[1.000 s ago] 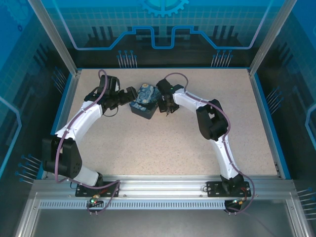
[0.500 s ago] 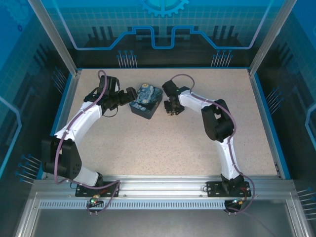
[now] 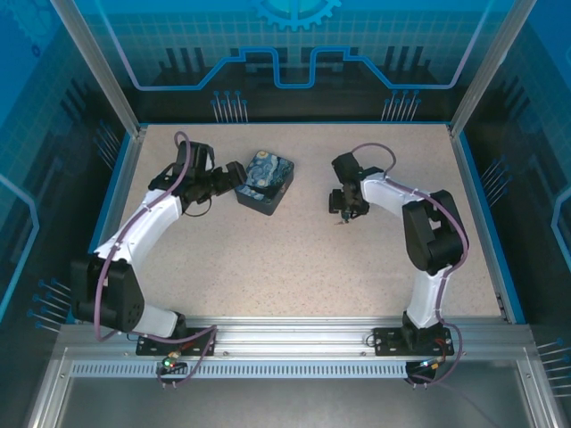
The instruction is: Unlock a padlock with a key
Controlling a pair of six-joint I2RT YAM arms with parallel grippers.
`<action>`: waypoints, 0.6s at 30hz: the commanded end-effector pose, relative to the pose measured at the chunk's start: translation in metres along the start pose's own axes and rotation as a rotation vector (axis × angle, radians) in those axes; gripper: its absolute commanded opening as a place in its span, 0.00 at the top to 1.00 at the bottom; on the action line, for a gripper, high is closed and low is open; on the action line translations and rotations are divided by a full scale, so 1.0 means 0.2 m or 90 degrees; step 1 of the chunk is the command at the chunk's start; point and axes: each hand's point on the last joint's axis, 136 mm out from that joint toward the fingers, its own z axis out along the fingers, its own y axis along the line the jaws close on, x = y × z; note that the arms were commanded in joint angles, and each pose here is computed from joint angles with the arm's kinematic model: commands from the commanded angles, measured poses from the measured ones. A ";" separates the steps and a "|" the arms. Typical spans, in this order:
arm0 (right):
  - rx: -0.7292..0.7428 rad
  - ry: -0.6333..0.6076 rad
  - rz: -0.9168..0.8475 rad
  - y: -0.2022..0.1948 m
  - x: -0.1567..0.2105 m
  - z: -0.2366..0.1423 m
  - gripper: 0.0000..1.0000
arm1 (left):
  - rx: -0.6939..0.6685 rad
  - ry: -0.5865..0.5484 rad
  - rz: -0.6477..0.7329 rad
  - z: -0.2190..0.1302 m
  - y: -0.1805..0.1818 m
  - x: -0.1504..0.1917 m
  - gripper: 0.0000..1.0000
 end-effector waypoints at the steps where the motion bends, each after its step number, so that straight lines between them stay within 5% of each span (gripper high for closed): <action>1: -0.023 -0.031 0.033 -0.04 -0.03 -0.10 0.15 | 0.008 -0.005 -0.005 -0.06 0.01 0.01 0.01; 4: -0.038 -0.068 0.046 -0.05 -0.08 -0.24 0.00 | -0.004 -0.015 0.007 -0.09 0.03 0.02 0.01; 10: -0.029 -0.152 0.061 -0.14 -0.17 -0.52 0.00 | -0.086 -0.095 0.041 -0.14 0.19 -0.02 0.01; 18: 0.036 -0.297 0.146 -0.45 -0.24 -0.70 0.00 | -0.178 -0.295 0.175 -0.25 0.39 -0.09 0.01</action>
